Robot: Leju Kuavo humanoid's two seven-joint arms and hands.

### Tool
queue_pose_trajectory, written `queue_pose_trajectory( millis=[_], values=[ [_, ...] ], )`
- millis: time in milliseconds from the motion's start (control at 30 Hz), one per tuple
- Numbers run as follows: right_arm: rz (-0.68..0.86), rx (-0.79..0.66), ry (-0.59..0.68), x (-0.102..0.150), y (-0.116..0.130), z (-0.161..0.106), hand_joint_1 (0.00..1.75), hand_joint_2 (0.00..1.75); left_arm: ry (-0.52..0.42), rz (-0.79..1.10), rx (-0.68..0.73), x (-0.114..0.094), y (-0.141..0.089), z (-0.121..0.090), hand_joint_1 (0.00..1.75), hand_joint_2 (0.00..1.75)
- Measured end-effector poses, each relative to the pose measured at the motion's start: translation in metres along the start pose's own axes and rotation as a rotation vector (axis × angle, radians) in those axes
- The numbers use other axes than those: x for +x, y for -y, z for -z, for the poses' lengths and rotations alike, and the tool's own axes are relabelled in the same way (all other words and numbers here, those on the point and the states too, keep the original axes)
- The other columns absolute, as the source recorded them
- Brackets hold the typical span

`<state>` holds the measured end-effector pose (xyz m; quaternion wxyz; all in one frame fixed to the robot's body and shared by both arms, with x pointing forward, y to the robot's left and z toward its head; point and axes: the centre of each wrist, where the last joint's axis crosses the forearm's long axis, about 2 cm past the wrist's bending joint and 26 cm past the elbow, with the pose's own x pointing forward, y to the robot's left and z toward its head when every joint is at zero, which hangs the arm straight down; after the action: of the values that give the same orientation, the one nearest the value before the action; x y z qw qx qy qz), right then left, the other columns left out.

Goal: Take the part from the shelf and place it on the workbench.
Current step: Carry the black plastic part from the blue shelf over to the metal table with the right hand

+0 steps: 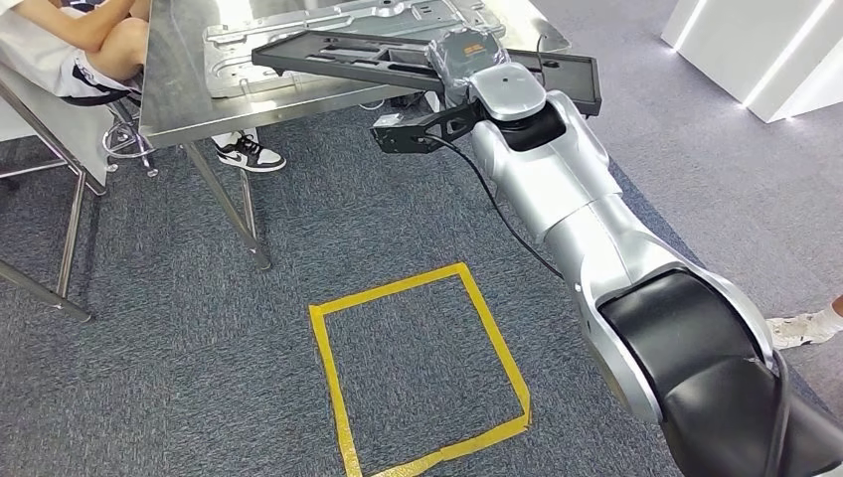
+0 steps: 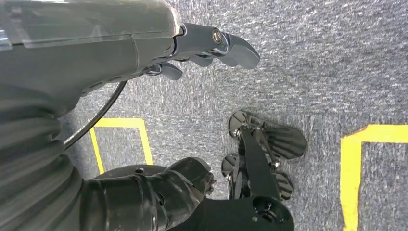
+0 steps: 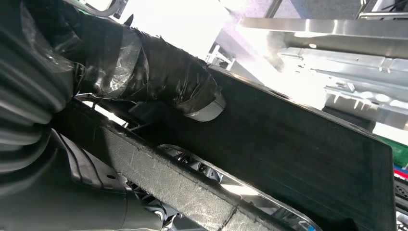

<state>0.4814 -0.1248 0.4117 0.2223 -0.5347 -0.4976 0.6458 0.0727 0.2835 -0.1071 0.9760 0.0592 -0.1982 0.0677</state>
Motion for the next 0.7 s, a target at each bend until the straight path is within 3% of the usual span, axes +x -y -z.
queue_pose_trajectory(
  millis=[700],
  values=[
    [-0.025,-0.018,0.007,0.002,0.018,0.003,1.75,1.75,0.012,0.009,-0.008,0.003,0.004,0.000,0.00,1.75]
  ],
)
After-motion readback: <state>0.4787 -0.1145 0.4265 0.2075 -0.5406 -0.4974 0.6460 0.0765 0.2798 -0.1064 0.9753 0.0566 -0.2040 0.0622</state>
